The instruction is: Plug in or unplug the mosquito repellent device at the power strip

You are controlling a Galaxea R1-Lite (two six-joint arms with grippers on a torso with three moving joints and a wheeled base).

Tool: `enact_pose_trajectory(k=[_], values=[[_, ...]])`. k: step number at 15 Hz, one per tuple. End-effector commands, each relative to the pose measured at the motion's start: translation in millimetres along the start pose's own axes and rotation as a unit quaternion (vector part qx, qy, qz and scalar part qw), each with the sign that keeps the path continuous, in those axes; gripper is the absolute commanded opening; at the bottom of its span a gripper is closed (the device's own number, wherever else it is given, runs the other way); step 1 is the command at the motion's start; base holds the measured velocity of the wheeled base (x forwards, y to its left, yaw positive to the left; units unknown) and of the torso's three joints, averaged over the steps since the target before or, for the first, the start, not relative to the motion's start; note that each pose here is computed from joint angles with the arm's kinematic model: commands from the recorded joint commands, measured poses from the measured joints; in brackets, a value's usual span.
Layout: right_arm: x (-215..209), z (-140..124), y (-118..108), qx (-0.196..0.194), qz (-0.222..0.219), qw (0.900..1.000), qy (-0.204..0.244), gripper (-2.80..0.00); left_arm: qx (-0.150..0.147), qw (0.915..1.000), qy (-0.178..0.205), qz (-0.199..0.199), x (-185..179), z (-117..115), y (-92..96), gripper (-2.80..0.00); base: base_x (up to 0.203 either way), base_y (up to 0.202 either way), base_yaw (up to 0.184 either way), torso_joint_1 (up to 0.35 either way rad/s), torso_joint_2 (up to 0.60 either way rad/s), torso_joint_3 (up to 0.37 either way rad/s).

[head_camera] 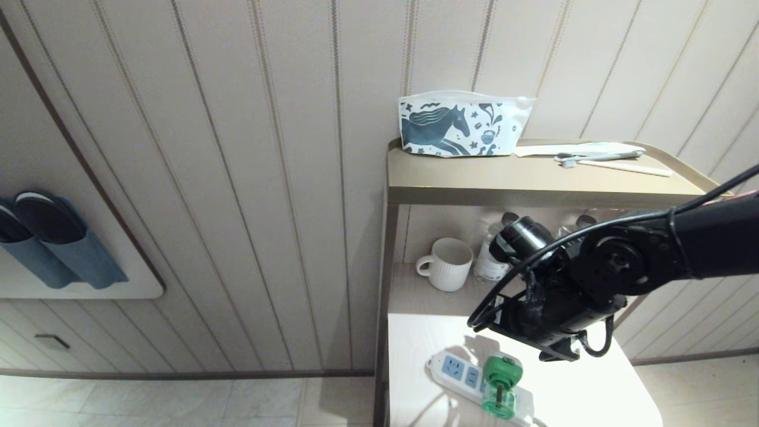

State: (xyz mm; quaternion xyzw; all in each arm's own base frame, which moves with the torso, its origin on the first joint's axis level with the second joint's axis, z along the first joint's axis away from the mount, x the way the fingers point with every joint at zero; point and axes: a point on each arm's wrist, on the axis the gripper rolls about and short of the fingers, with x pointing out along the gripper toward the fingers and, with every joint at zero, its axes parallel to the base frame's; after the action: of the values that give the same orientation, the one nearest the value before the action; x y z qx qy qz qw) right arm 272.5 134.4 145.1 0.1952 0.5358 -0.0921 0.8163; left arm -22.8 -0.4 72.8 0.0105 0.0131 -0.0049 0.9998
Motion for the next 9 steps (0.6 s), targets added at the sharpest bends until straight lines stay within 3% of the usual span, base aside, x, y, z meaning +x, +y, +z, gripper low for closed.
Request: enact_pose_trajectory(k=[1,5,6,9], values=[[-37,-4,-7,-0.004,0.034,0.999,-0.027,0.0,0.0,1.0,0.0,0.0,0,0,0.0,-2.8,0.0,0.0,0.0,0.0,0.0,0.0],[-62,-21,-31,-0.018,0.038,0.998,-0.047,0.0,0.0,1.0,0.0,0.0,0,0,0.0,-2.8,0.0,0.0,0.0,0.0,0.0,0.0],[-71,-25,-37,-0.023,0.045,0.997,-0.058,-2.8,0.0,1.0,0.0,0.0,0,0,0.0,-2.8,0.0,0.0,0.0,0.0,0.0,0.0],[-103,-32,-57,-0.044,0.059,0.991,-0.11,-2.8,0.0,1.0,0.0,0.0,0,0,0.0,-2.8,0.0,0.0,0.0,0.0,0.0,0.0]])
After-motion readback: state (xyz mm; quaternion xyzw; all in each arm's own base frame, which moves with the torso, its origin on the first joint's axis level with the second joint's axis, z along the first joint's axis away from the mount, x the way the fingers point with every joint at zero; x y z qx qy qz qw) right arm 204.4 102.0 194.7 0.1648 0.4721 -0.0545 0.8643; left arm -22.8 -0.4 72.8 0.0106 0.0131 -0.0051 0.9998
